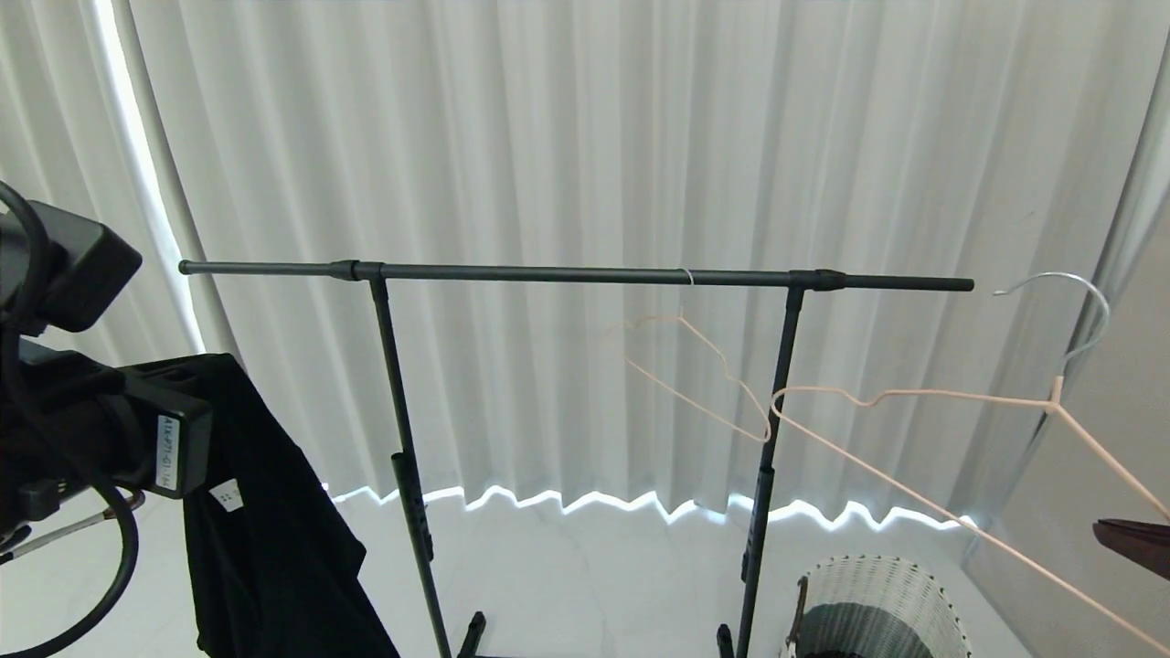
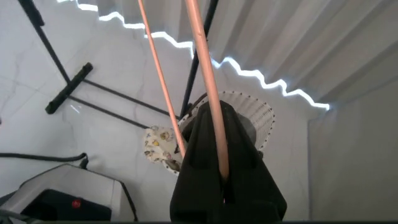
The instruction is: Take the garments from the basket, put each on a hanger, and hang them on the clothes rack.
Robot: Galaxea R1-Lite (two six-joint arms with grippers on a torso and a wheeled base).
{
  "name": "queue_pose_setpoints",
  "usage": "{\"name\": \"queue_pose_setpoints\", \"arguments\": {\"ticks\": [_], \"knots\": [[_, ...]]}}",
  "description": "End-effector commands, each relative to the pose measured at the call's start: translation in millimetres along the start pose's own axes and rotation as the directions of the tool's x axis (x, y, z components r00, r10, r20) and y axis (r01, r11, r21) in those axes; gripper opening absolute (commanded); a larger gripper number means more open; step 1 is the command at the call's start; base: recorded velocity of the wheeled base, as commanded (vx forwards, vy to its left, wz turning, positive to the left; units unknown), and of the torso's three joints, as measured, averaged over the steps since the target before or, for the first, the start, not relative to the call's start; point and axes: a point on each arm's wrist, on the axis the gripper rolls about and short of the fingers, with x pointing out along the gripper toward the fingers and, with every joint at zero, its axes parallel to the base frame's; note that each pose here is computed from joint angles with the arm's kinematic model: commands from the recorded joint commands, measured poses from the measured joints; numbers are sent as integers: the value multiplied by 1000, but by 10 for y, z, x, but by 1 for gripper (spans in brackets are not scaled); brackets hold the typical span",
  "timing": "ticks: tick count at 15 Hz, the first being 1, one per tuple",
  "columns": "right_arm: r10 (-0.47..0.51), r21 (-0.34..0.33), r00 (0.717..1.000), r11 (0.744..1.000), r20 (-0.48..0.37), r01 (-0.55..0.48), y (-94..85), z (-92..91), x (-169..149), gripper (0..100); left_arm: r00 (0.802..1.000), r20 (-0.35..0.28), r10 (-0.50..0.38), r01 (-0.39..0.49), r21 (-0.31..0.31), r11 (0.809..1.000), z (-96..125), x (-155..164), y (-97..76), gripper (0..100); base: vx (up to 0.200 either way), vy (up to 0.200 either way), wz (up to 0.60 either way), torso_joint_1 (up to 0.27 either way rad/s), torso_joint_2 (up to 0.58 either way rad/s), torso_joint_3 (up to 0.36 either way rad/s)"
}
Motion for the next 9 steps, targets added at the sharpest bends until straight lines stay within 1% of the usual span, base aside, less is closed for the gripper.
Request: {"name": "queue_pose_setpoints", "arguments": {"ticks": [1, 3, 4, 6, 7, 8, 9], "knots": [[-7, -17, 997, 1000, 72, 9, 36, 3, -158, 0, 999, 10, -39, 38, 13, 999, 17, 0, -64, 0, -200, 0, 0, -2, -2, 7], [51, -51, 993, 998, 106, -46, 95, 38, -202, 0, 995, 27, -91, 91, 28, 995, 46, -14, -147, 0, 0, 0, 0, 0, 0, 0], [98, -74, 988, 993, 116, -90, 135, 61, -207, 0, 994, 29, -109, 108, 31, 994, 54, 1, -182, 0, 0, 0, 0, 0, 0, 0], [218, -133, 969, 970, 118, -202, 239, 92, -201, 0, 992, 43, -122, 121, 30, 992, 119, 109, -243, 0, 0, 0, 0, 0, 0, 0], [278, -162, 955, 952, 107, -259, 296, 90, -192, 0, 991, 39, -125, 124, 11, 992, 180, 194, -270, 0, 0, 0, 0, 0, 0, 0], [338, -191, 937, 929, 94, -316, 355, 84, -184, 0, 990, 40, -133, 135, -40, 990, 281, 301, -318, 0, 0, 0, 0, 0, 0, 0], [390, -219, 917, 905, 81, -366, 410, 85, -179, 0, 987, 42, -153, 157, -90, 983, 370, 389, -395, 0, 0, 0, 0, 0, 0, 0]]}}
